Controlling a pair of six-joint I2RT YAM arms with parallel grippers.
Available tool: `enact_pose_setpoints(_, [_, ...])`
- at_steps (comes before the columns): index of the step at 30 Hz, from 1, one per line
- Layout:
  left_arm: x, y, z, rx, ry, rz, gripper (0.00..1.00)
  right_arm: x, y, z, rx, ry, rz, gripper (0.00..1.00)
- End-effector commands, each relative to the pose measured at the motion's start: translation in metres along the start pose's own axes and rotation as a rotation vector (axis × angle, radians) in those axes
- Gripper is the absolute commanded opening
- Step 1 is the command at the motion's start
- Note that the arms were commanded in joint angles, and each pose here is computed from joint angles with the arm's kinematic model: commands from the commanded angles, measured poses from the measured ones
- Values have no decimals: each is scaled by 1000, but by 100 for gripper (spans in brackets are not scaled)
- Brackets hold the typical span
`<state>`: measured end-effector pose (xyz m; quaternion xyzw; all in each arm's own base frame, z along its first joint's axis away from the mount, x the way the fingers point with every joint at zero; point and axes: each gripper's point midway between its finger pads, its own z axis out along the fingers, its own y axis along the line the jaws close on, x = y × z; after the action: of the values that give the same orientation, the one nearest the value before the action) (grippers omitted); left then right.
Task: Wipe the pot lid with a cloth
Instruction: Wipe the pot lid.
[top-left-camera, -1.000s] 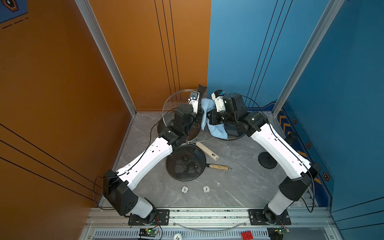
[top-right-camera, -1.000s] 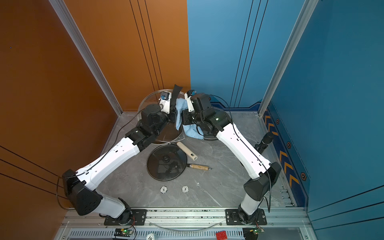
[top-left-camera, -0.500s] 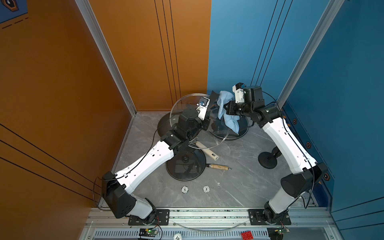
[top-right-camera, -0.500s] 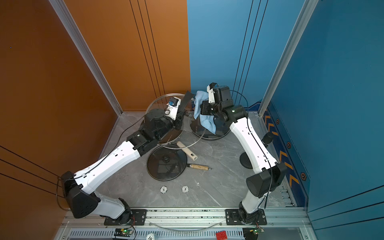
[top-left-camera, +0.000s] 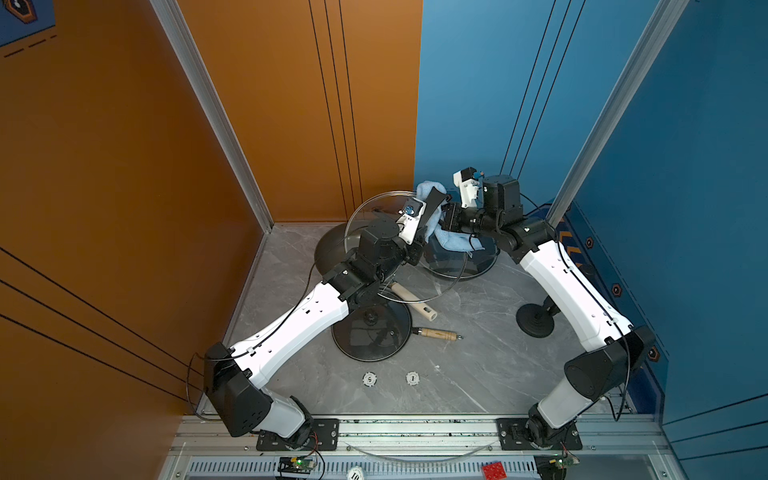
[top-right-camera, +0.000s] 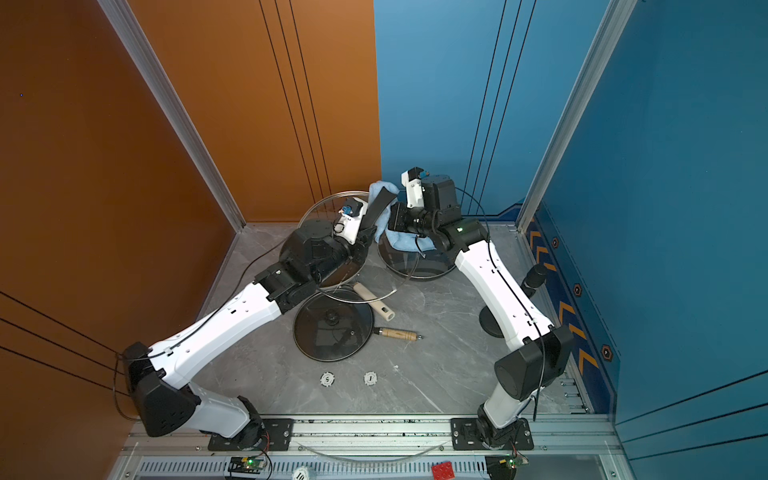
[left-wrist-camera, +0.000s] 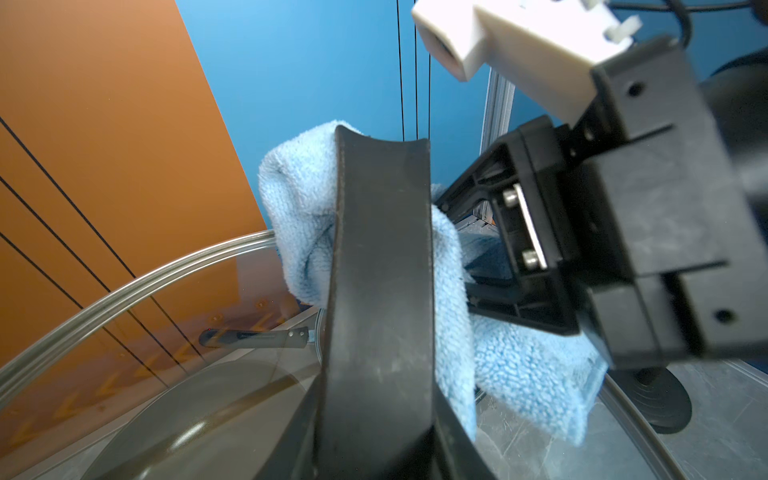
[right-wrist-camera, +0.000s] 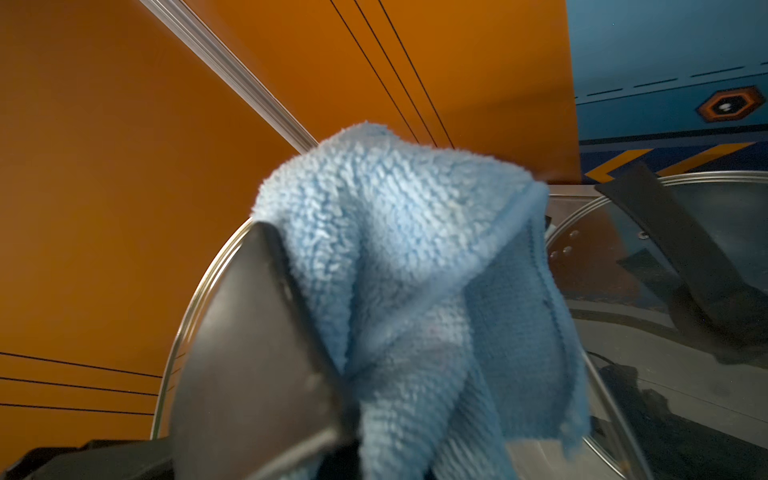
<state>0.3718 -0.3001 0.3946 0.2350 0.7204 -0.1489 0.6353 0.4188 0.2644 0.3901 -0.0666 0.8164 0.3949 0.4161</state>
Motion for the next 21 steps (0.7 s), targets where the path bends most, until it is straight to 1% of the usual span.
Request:
enact_pose_setpoints(1, [-91,-4,-34,39,-297,-66,0,1,5,7,-49,3,39,0])
enact_pose_setpoints(4, [-93,-5,-37,41,-301,-59,0,8,-18,11,45,30,13,0])
enact_pose_setpoints(7, [-92,-6,-39,41,-301,-52,0,10,-45,10,167,43,-28,0])
enact_pose_setpoints(10, [-92,-11,-39,58,-300,-37,0,8,-70,9,239,44,-33,0])
enact_pose_setpoints(14, [-89,-21,-36,101,-289,-22,0,1,-97,4,296,34,-19,0])
enact_pose_setpoints(17, [-80,-30,-31,131,-264,-3,0,-7,-108,-3,322,17,-9,0])
enact_pose_setpoints(18, [-76,-32,-29,141,-250,6,0,-13,-107,-7,305,4,9,0])
enact_pose_setpoints(21, [-60,-45,-22,208,-194,52,0,-40,-86,-21,161,-56,71,0])
